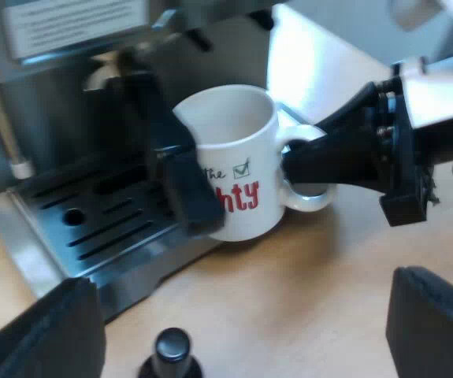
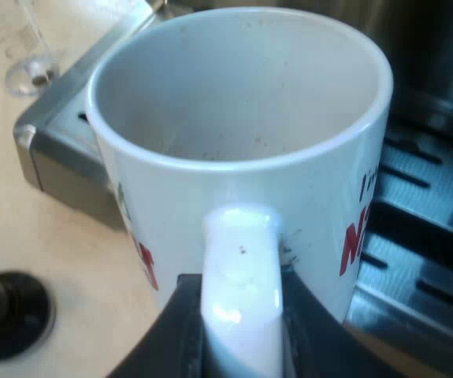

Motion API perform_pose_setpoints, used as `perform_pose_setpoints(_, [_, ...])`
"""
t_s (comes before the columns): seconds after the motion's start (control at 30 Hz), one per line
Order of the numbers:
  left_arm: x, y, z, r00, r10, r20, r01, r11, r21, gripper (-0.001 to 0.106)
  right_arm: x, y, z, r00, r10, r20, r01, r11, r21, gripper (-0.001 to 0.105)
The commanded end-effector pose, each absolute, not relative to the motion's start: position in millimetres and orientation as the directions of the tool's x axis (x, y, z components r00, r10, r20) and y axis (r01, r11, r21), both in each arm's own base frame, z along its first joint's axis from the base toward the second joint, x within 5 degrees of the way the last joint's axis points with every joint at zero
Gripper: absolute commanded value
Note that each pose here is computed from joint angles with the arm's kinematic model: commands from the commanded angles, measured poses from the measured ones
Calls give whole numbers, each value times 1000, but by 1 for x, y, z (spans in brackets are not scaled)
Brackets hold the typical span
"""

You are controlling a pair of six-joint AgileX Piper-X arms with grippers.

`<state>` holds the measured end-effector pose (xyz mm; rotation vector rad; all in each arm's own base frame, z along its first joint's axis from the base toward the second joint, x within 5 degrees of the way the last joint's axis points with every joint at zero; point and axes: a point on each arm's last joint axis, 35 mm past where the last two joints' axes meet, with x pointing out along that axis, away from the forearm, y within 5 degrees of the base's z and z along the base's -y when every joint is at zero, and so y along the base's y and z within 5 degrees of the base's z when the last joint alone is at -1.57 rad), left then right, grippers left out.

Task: Remove mug from coffee machine

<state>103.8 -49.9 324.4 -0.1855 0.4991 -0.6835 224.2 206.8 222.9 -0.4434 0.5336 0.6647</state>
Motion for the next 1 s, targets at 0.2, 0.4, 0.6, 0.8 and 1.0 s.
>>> perform_pose_setpoints(0.2, [99, -60, 329, 591, -725, -354, 645, 688, -331, 87, 207, 192, 260, 687, 485, -541, -671, 710, -216, 0])
perform_pose_setpoints(0.4, [98, -61, 329, 584, -730, -354, 652, 682, -331, 87, 196, 181, 273, 685, 483, -546, -671, 710, -214, 0])
perform_pose_setpoints(0.6, [98, -61, 329, 574, -740, -352, 660, 672, -336, 87, 182, 167, 287, 682, 480, -553, -672, 709, -213, 0])
perform_pose_setpoints(0.8, [97, -62, 329, 557, -754, -348, 673, 655, -344, 87, 165, 151, 303, 698, 464, -545, -644, 740, -196, 0])
perform_pose_setpoints(1.0, [97, -62, 329, 546, -765, -343, 682, 643, -348, 87, 147, 131, 302, 739, 445, -506, -597, 781, -185, 0])
